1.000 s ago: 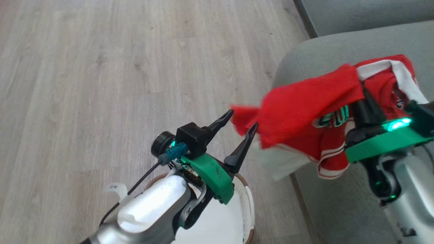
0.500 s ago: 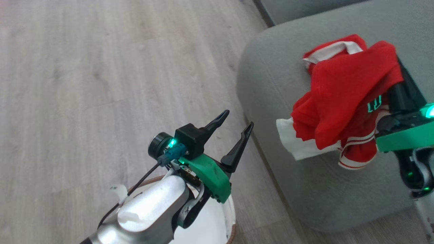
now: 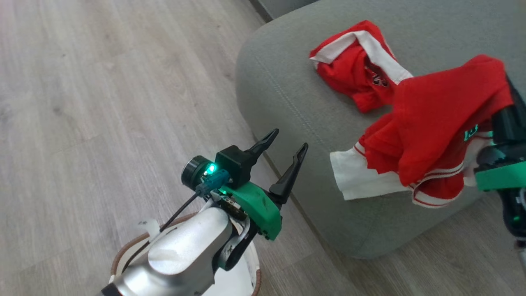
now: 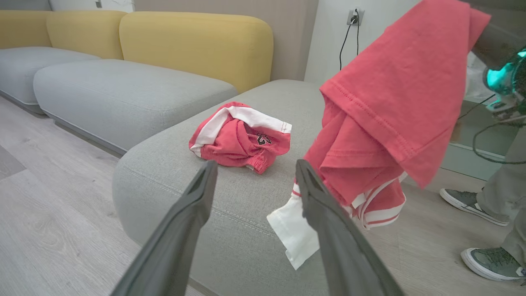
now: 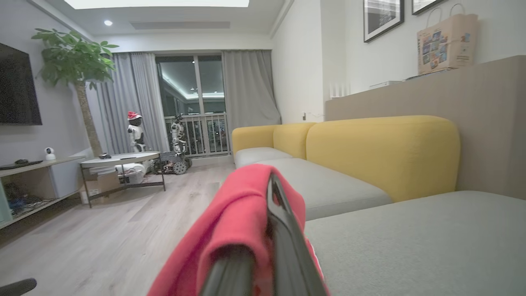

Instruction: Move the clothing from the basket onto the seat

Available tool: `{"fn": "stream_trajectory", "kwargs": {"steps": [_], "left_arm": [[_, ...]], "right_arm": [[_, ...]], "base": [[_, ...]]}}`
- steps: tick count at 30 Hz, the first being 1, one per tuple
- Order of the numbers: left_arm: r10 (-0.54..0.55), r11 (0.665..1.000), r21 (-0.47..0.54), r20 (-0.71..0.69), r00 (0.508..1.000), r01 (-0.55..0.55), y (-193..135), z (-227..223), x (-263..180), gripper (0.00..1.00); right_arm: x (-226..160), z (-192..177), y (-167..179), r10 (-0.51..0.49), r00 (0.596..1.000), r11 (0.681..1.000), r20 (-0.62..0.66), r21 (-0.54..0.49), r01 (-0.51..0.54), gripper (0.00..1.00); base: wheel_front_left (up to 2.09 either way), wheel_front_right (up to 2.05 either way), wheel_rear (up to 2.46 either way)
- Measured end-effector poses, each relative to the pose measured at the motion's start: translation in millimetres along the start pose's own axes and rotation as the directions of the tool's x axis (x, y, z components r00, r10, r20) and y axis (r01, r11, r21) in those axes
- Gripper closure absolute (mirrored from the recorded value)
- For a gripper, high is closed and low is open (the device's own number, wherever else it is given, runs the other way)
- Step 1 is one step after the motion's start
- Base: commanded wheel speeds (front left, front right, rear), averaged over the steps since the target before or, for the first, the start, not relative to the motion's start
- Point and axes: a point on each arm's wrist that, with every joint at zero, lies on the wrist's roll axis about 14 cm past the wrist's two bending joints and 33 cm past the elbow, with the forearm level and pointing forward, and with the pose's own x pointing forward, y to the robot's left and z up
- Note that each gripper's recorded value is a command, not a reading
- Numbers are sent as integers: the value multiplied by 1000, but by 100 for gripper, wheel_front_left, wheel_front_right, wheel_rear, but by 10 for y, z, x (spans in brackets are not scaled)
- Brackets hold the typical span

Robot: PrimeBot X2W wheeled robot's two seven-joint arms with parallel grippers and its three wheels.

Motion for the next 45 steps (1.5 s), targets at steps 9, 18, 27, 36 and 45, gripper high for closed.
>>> {"fn": "stream_trajectory", "kwargs": {"steps": [9, 18, 27, 36, 45], "left_arm": [[-47, 999, -27, -8, 999, 46, -135, -80, 113, 0], [-51, 998, -47, -5, 999, 50, -86, -118, 179, 0], [-68, 997, -34, 55, 996, 70, 106, -57, 395, 0], [-24, 998, -65, 28, 999, 26, 552, -376, 526, 0], [58, 992, -109, -27, 998, -61, 1031, -853, 482, 0]], "right_arm": [[-113, 73, -175, -47, 999, 998, -1, -37, 47, 100], [168, 132, -210, 20, 999, 991, -30, -132, -23, 100], [1017, 198, -334, 45, 998, 975, -34, -214, -51, 100], [1839, 98, -662, -25, 998, 946, -53, -325, 6, 100], [2260, -979, -844, -119, 966, 908, -230, -420, 12, 100]], "base": [[0, 0, 0], [0, 0, 0], [0, 0, 0], [0, 0, 0], [0, 0, 0]]}}
